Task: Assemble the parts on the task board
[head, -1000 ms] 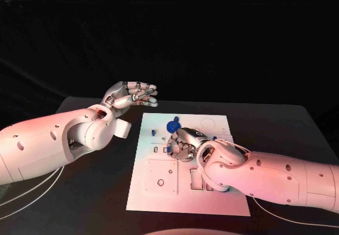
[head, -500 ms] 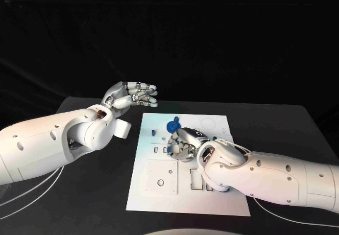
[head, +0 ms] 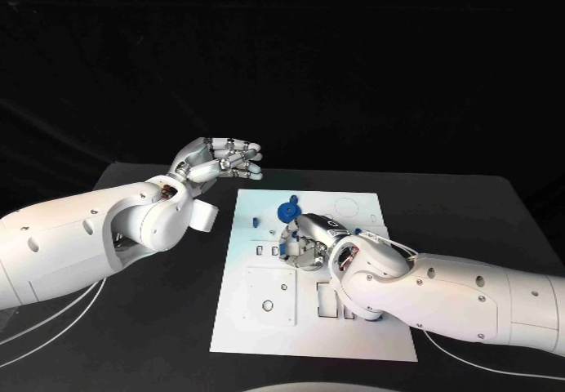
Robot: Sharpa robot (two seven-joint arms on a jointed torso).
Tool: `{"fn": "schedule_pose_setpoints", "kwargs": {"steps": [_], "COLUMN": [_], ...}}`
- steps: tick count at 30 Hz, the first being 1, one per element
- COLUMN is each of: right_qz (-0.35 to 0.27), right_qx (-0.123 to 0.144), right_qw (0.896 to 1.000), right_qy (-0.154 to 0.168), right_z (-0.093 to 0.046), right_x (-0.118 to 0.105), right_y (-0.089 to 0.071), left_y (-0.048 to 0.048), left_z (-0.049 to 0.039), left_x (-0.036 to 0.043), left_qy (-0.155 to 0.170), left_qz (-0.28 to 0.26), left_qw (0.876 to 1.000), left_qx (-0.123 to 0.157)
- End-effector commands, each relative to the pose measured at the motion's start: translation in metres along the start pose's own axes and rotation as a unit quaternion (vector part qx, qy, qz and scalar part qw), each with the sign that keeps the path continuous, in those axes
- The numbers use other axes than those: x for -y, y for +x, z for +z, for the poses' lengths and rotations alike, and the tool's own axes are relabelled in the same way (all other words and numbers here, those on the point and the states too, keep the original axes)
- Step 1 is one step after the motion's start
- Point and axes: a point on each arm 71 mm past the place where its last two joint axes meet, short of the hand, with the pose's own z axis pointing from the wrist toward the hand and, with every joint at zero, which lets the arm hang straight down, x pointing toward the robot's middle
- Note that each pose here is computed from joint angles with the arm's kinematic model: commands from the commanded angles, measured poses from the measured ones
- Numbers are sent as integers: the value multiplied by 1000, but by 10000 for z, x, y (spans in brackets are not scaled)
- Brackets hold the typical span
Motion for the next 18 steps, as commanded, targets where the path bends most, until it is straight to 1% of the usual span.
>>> {"fn": "schedule_pose_setpoints", "kwargs": {"steps": [1, 6, 9, 15, 18], "right_qz": [-7, -5, -2, 10, 24], "right_qx": [-5, -6, -1, 23, 43], "right_qw": [1000, 1000, 1000, 999, 998], "right_qy": [-9, -14, -17, -29, -41], "right_z": [-2, -7, -17, -80, -143], "right_x": [-16, -25, -24, -17, 2], "right_y": [13, 13, 2, -55, -121], "left_y": [19, 16, 14, 9, 10], "left_z": [1, 1, 0, -3, -4], "left_x": [7, 6, 5, -6, -25], "left_qy": [2, 2, 2, -2, -10], "left_qz": [-4, -4, -3, 1, 15], "left_qw": [1000, 1000, 1000, 1000, 1000], "left_qx": [-9, -9, -9, -9, -14]}}
